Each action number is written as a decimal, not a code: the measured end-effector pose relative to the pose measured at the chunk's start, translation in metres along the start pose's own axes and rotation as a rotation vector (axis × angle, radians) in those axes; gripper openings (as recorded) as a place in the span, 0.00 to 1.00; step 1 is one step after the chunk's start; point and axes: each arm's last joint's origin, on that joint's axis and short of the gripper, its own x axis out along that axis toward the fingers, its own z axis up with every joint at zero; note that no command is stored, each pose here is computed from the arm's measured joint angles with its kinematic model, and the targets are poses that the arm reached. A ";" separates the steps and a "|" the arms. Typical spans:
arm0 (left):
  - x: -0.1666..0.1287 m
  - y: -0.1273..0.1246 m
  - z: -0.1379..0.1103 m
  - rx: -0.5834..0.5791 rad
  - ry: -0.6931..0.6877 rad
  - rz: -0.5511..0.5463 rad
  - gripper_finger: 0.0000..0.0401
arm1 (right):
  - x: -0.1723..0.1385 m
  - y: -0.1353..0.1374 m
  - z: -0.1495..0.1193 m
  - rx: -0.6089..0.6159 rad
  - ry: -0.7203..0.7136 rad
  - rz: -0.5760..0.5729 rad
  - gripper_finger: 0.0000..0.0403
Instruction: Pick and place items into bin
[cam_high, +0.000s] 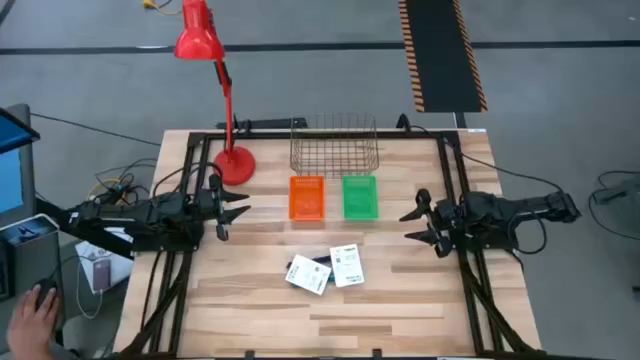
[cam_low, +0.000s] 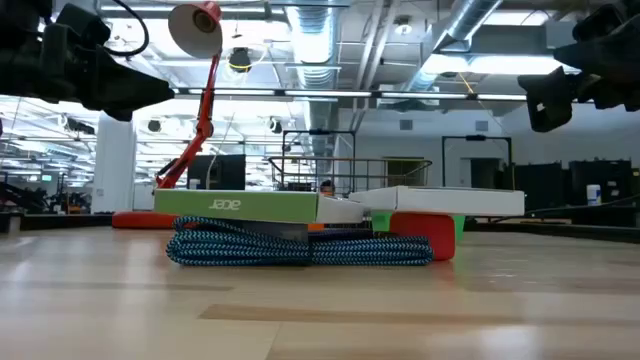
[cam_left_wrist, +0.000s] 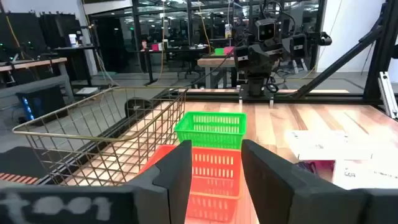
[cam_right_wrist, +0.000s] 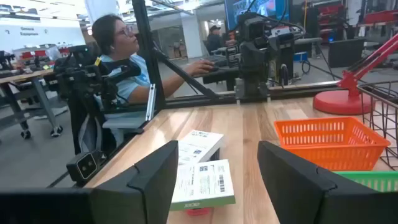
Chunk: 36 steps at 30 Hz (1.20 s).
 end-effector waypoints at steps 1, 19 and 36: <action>0.000 0.000 0.000 -0.002 0.000 0.000 0.32 | 0.000 0.000 0.000 0.000 0.000 0.000 0.53; 0.000 0.000 0.000 -0.001 0.000 0.000 0.32 | 0.000 0.000 0.000 0.000 0.000 0.000 0.53; 0.000 0.000 0.000 0.003 0.000 0.000 0.32 | 0.000 0.000 0.000 0.000 0.000 0.000 0.53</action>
